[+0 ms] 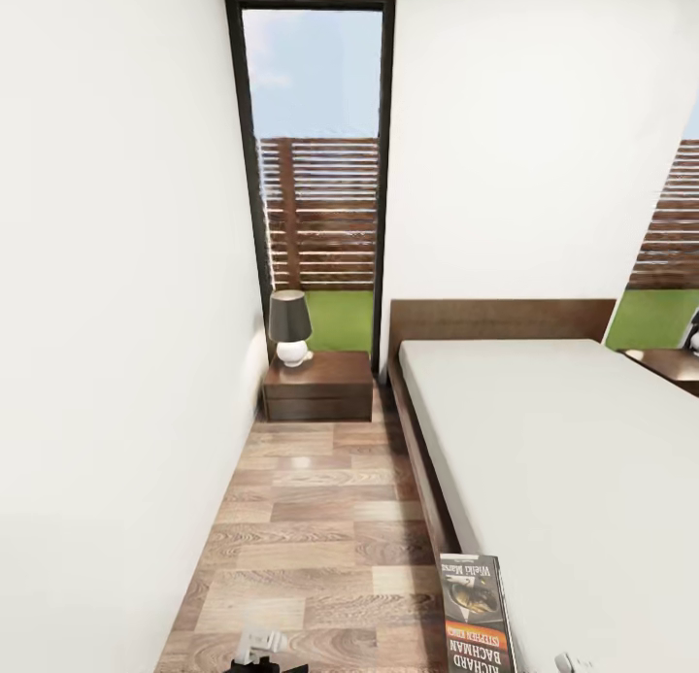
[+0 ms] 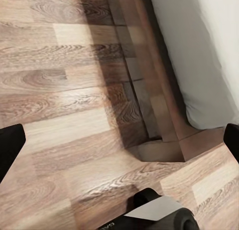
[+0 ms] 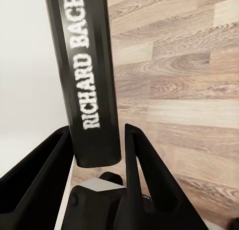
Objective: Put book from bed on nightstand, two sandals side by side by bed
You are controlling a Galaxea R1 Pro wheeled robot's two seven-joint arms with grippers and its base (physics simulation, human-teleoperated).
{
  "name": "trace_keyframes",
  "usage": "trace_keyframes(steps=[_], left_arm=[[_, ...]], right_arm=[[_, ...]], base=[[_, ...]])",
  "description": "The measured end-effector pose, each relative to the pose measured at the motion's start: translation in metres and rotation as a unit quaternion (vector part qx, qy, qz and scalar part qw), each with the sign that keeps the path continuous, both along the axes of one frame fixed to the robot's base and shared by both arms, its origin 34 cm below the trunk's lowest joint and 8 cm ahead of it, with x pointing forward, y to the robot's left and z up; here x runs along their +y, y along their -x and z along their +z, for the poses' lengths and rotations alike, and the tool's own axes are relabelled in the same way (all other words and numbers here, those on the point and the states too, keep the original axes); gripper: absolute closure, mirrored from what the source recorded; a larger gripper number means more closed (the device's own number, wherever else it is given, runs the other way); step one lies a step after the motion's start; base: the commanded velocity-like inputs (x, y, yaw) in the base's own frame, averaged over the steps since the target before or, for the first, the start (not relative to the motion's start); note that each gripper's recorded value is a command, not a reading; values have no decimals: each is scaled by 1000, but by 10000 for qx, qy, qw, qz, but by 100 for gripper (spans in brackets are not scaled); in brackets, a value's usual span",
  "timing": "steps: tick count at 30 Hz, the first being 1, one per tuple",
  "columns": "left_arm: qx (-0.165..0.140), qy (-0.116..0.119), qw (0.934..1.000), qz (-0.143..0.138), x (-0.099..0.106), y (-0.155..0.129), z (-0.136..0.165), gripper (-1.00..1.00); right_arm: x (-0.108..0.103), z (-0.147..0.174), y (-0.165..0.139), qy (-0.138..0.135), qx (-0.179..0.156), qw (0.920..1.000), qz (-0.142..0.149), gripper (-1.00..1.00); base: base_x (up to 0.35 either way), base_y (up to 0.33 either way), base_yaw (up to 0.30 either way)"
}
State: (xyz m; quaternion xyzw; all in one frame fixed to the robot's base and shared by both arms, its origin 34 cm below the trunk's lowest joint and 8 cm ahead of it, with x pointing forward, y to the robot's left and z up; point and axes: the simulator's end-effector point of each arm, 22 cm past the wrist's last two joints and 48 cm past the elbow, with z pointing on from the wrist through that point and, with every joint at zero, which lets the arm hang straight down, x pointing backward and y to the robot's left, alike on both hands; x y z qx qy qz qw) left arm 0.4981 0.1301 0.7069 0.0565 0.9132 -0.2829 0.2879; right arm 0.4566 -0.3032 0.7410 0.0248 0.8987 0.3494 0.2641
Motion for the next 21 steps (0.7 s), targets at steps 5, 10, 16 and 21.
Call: trace_keyframes(steps=[5,10,16,21], left_arm=[[38,0,10000,0,0,2,-3,-100],[78,0,10000,0,0,4,-6,-100],[84,0,10000,0,0,4,-6,-100],[83,0,10000,1,0,4,-6,-100]], right_arm=[[0,-3,2,0,39,10000,0,100],[0,-5,3,0,75,10000,1,100],[0,-5,4,-9,78,10000,3,100],[1,-5,3,-16,74,10000,8,100]], base=[[0,0,0],[0,0,0],[0,0,0],[0,0,116]])
